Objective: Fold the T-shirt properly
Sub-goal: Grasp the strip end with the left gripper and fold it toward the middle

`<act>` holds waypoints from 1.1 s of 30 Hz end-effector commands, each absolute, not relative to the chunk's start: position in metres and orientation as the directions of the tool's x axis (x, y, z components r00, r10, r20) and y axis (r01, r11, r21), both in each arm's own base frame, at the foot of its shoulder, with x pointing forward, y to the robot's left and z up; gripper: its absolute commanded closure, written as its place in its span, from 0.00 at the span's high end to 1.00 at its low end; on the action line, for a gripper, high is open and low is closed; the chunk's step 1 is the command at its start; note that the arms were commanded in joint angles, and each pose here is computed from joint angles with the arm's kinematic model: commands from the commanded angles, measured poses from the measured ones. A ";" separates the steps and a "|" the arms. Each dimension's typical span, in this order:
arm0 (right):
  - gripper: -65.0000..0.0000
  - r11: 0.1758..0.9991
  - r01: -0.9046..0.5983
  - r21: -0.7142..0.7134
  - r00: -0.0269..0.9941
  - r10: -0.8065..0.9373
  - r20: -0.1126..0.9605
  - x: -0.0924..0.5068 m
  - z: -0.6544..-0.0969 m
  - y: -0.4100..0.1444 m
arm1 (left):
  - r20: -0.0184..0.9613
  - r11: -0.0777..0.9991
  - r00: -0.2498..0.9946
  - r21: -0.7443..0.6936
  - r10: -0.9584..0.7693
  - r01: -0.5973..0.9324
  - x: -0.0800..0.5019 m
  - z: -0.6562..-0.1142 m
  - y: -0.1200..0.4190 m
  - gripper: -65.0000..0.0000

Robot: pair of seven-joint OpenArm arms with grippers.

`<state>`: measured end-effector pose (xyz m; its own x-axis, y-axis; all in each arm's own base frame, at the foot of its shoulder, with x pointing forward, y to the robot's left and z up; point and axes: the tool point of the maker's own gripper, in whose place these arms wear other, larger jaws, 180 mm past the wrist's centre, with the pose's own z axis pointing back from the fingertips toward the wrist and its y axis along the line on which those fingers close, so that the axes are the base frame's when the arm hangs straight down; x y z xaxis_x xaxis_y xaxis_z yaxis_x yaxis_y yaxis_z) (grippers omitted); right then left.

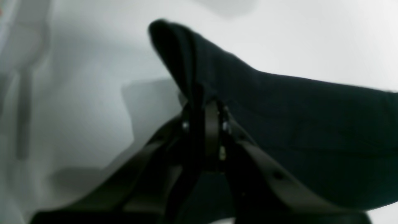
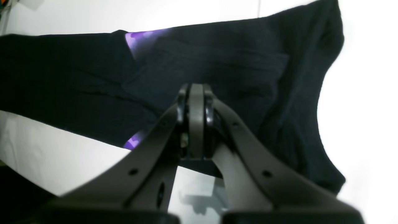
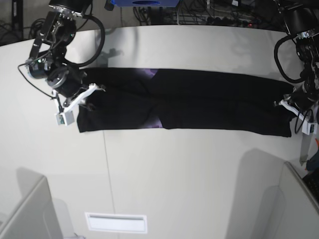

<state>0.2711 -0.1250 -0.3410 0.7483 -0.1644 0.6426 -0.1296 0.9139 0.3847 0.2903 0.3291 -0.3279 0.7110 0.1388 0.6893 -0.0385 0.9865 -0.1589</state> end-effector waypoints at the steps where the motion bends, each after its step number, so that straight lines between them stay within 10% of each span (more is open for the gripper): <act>1: 0.00 0.911 -0.150 0.384 0.714 -0.169 0.679 0.278 -0.329 -0.124 | 0.730 0.989 0.673 -0.149 0.116 -0.009 0.296 -0.308 0.319 0.00; 18: 0.00 0.911 -0.149 0.384 0.714 -0.170 0.679 0.278 -0.329 -0.125 | 0.589 0.901 0.792 -0.414 0.158 0.128 0.284 -0.334 0.120 0.00; 33: 0.00 0.913 -0.136 0.384 0.713 -0.179 0.678 0.278 -0.330 -0.129 | 0.537 0.892 0.824 -0.442 0.180 0.092 0.294 -0.365 0.111 0.00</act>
